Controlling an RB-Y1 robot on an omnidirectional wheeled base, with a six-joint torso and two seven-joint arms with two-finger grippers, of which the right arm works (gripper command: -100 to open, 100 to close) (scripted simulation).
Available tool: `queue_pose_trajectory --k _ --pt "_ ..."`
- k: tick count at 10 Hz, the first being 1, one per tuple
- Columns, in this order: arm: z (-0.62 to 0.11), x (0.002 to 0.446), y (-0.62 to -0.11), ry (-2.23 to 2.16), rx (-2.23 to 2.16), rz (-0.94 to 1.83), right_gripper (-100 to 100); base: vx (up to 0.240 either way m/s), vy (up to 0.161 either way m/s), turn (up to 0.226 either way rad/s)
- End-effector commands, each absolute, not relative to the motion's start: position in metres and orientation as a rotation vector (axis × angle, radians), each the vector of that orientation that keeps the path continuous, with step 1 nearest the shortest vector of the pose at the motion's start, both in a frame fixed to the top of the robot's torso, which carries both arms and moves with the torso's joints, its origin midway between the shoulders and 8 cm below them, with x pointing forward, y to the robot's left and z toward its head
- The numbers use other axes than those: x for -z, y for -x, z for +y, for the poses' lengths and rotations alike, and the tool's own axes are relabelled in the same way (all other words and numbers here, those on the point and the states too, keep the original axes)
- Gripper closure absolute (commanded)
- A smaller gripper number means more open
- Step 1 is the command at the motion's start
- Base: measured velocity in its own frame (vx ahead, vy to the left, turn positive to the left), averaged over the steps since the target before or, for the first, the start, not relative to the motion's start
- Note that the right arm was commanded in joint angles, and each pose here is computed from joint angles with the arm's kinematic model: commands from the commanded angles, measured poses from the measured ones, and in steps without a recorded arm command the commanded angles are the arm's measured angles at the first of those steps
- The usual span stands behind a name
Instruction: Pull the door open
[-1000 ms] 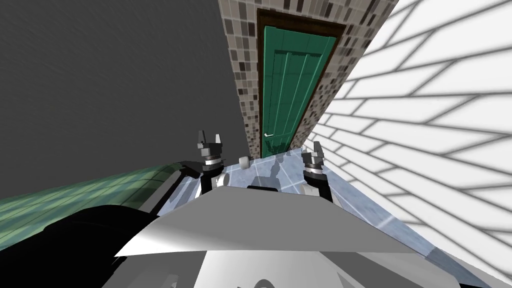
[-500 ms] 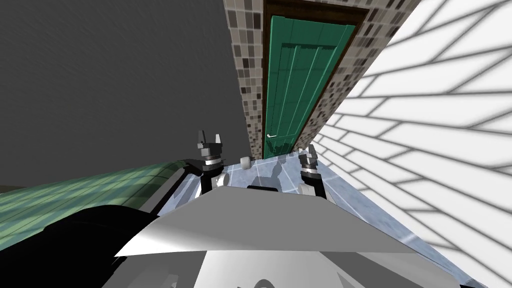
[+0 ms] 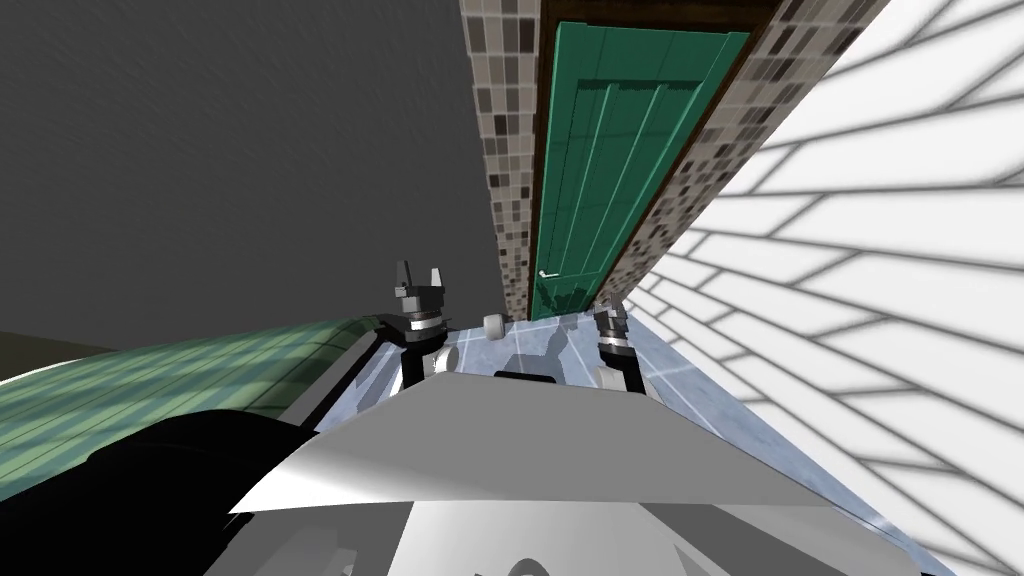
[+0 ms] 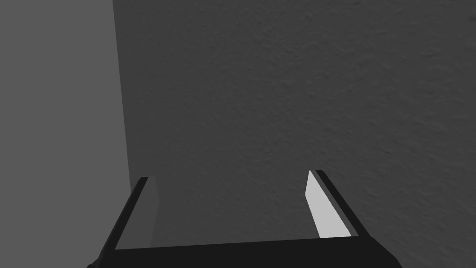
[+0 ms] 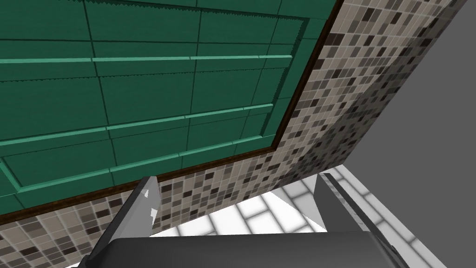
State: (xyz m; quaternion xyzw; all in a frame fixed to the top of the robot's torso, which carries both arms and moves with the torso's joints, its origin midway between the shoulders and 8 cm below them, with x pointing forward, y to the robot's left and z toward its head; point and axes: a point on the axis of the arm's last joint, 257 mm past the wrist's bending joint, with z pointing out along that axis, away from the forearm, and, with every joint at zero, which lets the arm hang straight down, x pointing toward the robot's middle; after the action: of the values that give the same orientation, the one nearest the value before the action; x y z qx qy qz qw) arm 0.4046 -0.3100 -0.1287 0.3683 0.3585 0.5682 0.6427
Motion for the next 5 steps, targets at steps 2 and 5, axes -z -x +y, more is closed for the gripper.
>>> queue_pose_trajectory --k 2,5 --pt "-0.316 0.148 -0.414 -0.862 -1.291 0.834 -100 0.065 -0.016 0.121" --pt "-0.320 0.167 -0.418 -0.893 -1.280 0.856 -100 0.054 -0.014 0.086"
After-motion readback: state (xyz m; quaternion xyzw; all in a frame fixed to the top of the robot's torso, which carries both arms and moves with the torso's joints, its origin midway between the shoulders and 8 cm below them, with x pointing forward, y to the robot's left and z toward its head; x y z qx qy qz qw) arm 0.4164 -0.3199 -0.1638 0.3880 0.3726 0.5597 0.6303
